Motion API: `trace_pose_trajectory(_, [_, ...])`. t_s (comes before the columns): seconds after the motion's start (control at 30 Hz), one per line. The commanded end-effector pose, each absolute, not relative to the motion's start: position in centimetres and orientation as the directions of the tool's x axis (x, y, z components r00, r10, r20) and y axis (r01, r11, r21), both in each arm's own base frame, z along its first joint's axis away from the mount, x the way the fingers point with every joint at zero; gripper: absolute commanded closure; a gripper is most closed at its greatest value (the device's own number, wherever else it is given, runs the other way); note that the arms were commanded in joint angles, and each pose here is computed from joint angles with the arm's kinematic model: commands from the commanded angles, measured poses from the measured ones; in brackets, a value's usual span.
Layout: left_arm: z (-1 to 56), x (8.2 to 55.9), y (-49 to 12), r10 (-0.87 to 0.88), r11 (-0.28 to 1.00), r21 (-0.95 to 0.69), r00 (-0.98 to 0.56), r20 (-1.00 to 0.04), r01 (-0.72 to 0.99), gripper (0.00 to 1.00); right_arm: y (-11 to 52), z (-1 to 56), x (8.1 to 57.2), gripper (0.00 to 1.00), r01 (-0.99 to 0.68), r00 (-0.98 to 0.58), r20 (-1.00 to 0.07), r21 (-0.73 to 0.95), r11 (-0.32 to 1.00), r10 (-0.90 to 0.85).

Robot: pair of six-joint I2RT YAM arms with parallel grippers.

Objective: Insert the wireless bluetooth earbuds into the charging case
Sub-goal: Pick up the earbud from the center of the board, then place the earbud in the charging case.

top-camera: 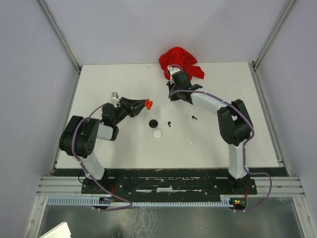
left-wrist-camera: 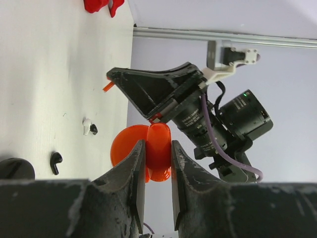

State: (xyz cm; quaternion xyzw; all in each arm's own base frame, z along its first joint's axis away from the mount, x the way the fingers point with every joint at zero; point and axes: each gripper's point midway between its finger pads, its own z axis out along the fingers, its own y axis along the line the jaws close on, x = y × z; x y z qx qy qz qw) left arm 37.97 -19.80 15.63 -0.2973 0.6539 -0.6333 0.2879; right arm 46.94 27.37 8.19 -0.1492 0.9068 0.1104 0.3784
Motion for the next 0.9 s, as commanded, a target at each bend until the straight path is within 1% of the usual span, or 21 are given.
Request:
trace_pose_trajectory(0.0, [16.9, 38.2, -19.6, -0.753, 0.003, -1.000, -0.658, -0.011, 0.013, 0.97, 29.3, 14.0, 47.6, 0.99, -0.462, -0.508, -0.850, 0.134, 0.877, -0.138])
trace_pose_trajectory(0.13, [16.7, 38.7, -19.9, -0.745, -0.012, -1.000, -0.666, 0.014, -0.008, 0.97, 30.2, 17.0, 46.3, 0.99, -0.554, -0.390, -0.916, 0.149, 0.819, -0.097])
trace_pose_trajectory(0.23, [16.7, 39.2, -20.3, -0.731, -0.030, -0.999, -0.682, 0.039, -0.025, 0.97, 30.7, 19.6, 45.1, 0.99, -0.631, -0.261, -0.964, 0.130, 0.765, -0.051])
trace_pose_trajectory(0.33, [16.8, 39.5, -20.6, -0.719, -0.034, -0.999, -0.693, 0.049, -0.036, 0.97, 31.1, 21.2, 44.0, 0.99, -0.682, -0.160, -0.987, 0.112, 0.723, 0.002])
trace_pose_trajectory(0.5, [16.5, 40.1, -21.1, -0.711, -0.026, -0.998, -0.700, 0.063, -0.064, 0.97, 32.1, 23.6, 41.9, 0.99, -0.767, -0.030, -0.997, 0.067, 0.638, 0.070])
trace_pose_trajectory(0.67, [16.3, 40.3, -22.3, -0.677, -0.043, -0.996, -0.731, 0.089, -0.082, 0.97, 33.6, 25.1, 39.2, 0.99, -0.832, 0.161, -0.982, -0.079, 0.550, 0.103])
trace_pose_trajectory(0.77, [16.1, 40.3, -23.2, -0.648, -0.050, -0.995, -0.755, 0.098, -0.086, 0.97, 34.6, 25.3, 37.7, 0.99, -0.852, 0.245, -0.964, -0.161, 0.499, 0.107])
trace_pose_trajectory(0.87, [16.0, 40.2, -23.7, -0.633, -0.049, -0.995, -0.768, 0.101, -0.091, 0.97, 35.2, 25.6, 36.7, 0.99, -0.858, 0.295, -0.948, -0.208, 0.470, 0.119])
